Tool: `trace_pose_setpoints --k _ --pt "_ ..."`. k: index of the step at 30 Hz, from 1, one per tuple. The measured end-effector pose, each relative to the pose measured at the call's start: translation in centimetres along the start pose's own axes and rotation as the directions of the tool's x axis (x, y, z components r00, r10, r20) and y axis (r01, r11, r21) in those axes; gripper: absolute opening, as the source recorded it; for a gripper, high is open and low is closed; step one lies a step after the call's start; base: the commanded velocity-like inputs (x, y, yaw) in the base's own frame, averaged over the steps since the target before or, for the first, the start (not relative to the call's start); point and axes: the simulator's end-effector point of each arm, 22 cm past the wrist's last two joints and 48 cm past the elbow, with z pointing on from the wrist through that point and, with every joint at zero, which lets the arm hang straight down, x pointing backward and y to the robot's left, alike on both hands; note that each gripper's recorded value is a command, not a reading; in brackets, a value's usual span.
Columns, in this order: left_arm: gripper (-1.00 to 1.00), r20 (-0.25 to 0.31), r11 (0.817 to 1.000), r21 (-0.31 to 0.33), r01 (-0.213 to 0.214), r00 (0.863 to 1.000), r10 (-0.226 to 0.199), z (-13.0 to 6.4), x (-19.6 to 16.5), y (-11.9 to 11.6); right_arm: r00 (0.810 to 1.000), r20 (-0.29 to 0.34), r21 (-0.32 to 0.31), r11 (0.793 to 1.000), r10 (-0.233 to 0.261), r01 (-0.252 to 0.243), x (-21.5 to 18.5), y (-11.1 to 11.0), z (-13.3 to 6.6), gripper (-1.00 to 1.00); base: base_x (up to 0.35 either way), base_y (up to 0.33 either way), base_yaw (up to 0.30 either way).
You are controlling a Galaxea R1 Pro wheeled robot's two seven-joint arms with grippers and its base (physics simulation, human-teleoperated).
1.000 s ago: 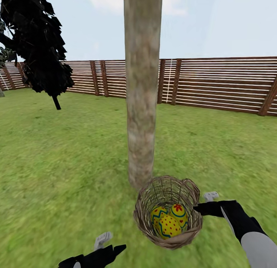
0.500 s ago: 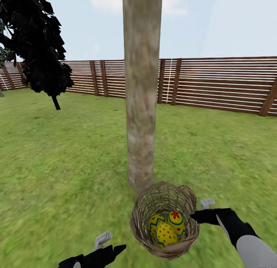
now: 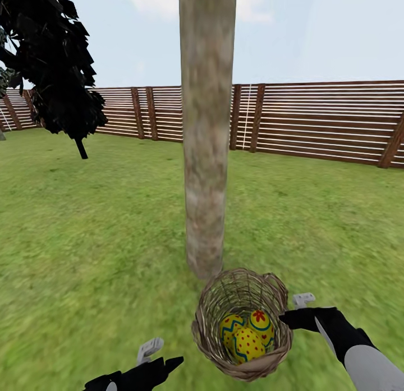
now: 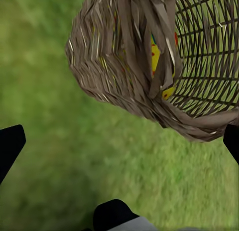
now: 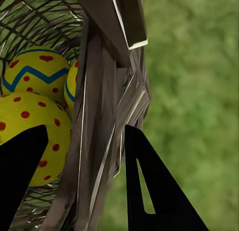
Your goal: Take the three Easter eggs out of the wicker basket on the lawn in the garden, then place them on the lawn next to a single tree (choose any tree) so that all three eggs are next to the same tree and none are left in the basket.
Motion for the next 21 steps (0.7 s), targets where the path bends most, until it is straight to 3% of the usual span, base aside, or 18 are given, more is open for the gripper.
trace_pose_setpoints --k 21 --pt "1.00 0.000 1.000 0.000 -0.001 1.000 0.001 1.7 1.5 2.3 0.999 0.038 0.005 1.000 -0.015 0.015 1.3 -0.2 2.4 -1.00 0.000 0.000 0.000"
